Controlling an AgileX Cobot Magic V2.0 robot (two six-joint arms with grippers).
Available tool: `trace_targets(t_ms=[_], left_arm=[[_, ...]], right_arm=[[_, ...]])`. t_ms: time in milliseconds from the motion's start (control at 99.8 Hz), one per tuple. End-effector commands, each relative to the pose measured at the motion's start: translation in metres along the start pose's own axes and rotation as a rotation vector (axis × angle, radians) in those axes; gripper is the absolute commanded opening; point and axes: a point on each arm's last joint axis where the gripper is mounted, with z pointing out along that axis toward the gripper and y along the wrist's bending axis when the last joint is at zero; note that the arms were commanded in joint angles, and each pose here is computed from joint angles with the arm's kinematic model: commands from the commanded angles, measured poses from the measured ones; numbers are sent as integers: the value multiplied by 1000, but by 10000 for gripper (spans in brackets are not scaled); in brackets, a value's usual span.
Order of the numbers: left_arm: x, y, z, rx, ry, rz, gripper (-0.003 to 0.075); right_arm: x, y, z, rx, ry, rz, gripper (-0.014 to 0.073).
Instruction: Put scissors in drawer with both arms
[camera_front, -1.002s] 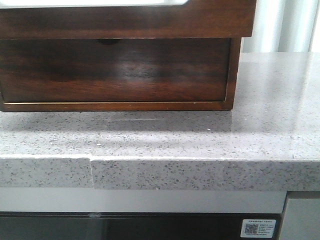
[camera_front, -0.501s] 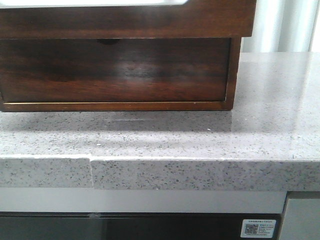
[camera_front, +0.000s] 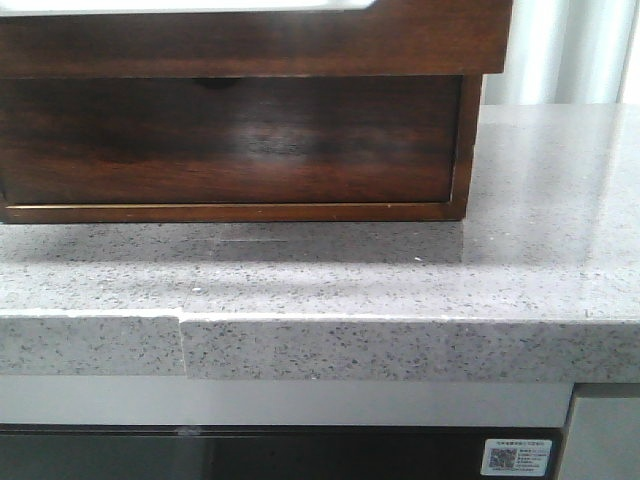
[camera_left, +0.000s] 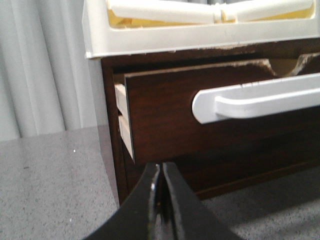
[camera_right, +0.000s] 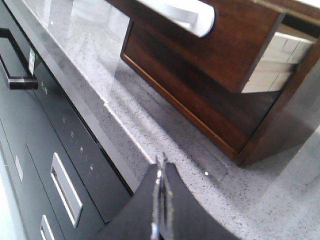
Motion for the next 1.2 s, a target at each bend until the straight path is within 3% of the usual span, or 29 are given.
trace_targets(t_ms=[0,90,160,361,541,731,1192], left_arm=[[-12,-1,-4,17,-89,-27,-19],[-7,1,-4,-10,-40,-169,-19],[0,2,-3,-35,-18,-196,-19],[24,6,-2,-186,-21,-45,-19],[35,9,-4,-249,110,-83,-18],[60,6,-9,-253,381,-170,-19],[59,6,-9,-254,376,-169,-19]], right_arm=[[-10,-6,-1,50,-66,14,-71],[-10,-6,-1,50,-66,14,-71],[-10,-6,-1,50,-66,14,-71],[-10,-6,-1,50,-66,14,-71],[-10,-6,-1,50,-66,14,-71],[-10,-6,-1,50,-66,14,-71],[-10,-6,-1,49,-64,14,-71]])
